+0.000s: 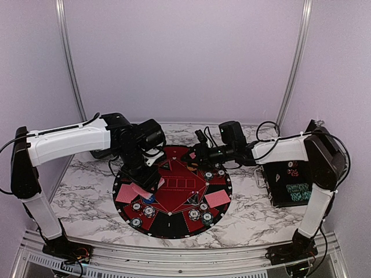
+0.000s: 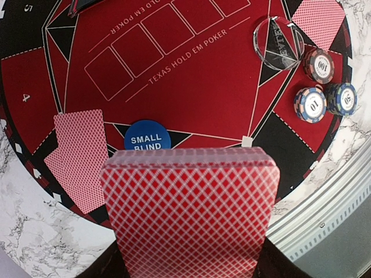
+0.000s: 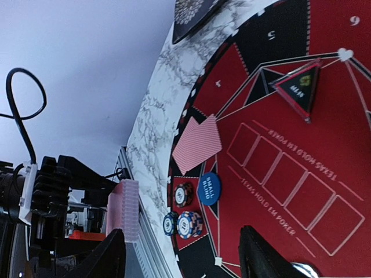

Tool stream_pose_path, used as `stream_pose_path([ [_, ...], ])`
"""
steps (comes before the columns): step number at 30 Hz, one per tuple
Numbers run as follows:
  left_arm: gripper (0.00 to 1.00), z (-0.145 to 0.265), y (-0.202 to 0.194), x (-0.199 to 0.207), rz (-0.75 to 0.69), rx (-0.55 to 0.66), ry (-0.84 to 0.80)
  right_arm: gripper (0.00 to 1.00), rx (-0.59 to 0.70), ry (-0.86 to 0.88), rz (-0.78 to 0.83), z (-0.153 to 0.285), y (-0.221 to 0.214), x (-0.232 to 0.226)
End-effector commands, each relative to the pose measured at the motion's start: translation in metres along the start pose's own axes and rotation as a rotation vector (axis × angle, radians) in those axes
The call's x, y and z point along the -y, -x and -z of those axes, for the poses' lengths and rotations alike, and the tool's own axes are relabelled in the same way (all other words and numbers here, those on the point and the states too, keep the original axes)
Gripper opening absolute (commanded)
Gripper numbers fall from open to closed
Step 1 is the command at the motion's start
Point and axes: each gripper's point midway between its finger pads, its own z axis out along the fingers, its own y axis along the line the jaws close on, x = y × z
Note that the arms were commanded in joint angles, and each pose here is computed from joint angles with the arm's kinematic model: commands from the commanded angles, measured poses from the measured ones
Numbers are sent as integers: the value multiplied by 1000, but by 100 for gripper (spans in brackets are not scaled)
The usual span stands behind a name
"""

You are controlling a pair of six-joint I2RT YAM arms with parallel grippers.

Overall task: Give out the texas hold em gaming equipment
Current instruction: Pick up the poker card from the face-down deck piles.

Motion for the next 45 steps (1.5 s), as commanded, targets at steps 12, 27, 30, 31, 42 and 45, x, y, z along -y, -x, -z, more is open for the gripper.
stream_pose_path([
  [12, 53, 5, 4, 5, -6, 3, -5, 72, -123, 223, -3, -58, -41, -63],
  [27, 53, 4, 5, 5, -11, 1, -4, 73, -189, 278, -20, -81, -63, -73],
  [30, 53, 4, 5, 5, -11, 2, -4, 72, -203, 284, -19, -85, -67, -76],
  [31, 53, 4, 5, 6, -11, 2, -6, 72, -206, 287, -18, -87, -68, -76],
  [42, 53, 6, 5, 5, -11, 7, -2, 69, -226, 249, -38, -97, -77, -59],
  [45, 53, 7, 5, 4, -10, 10, -2, 68, -226, 228, -40, -98, -77, -53],
])
